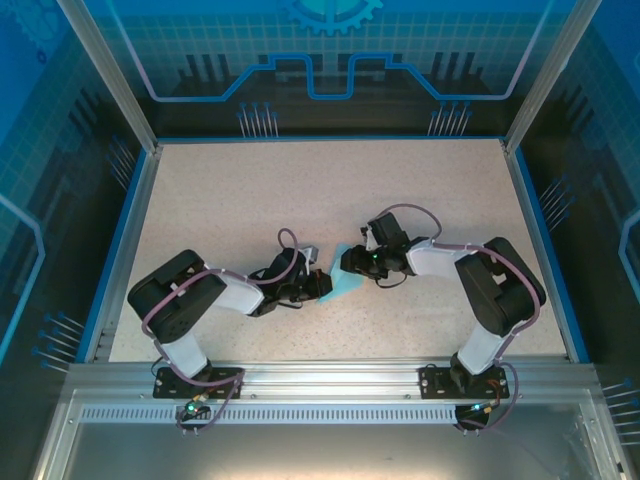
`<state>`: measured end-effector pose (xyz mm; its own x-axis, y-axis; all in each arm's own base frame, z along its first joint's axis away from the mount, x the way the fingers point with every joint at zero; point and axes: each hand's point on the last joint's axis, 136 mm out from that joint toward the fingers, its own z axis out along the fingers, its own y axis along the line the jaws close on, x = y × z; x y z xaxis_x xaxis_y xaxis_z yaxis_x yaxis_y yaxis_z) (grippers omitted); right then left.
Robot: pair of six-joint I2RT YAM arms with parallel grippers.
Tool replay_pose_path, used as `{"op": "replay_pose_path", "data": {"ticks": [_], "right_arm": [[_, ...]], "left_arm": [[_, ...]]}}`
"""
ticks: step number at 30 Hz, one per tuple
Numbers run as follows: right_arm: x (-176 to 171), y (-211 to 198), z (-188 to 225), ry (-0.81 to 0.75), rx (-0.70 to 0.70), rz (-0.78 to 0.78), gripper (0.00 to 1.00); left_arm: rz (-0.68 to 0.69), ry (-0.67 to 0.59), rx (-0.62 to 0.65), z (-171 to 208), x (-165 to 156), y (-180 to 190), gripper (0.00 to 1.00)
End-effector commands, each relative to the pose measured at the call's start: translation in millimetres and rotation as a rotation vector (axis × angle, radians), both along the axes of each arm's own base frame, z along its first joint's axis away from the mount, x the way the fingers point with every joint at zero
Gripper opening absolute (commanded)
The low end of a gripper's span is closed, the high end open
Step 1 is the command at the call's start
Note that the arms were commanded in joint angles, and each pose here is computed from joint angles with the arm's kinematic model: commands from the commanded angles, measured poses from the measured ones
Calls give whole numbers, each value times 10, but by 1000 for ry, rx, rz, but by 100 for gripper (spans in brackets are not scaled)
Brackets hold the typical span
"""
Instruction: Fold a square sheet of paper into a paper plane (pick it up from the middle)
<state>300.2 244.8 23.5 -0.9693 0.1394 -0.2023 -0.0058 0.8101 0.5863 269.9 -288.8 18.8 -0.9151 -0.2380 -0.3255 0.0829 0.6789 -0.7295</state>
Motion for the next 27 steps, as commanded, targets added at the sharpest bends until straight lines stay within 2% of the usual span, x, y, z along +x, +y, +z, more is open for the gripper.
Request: {"op": "replay_pose_path", "data": {"ticks": [1, 5, 13, 20, 27], "right_arm": [[-80, 41, -105, 30, -43, 34, 48], [-100, -4, -178, 51, -90, 24, 48], [-176, -194, -355, 106, -215, -22, 48], [-160, -221, -376, 120, -257, -40, 49], [-176, -282, -441, 168, -297, -87, 52]], "left_arm": [[20, 71, 1, -108, -23, 30, 5], [22, 70, -10, -76, -24, 27, 9], [12, 36, 10, 128, -34, 83, 33], [42, -13, 42, 319, -25, 245, 37], [-11, -75, 5, 468, -22, 152, 37]]}}
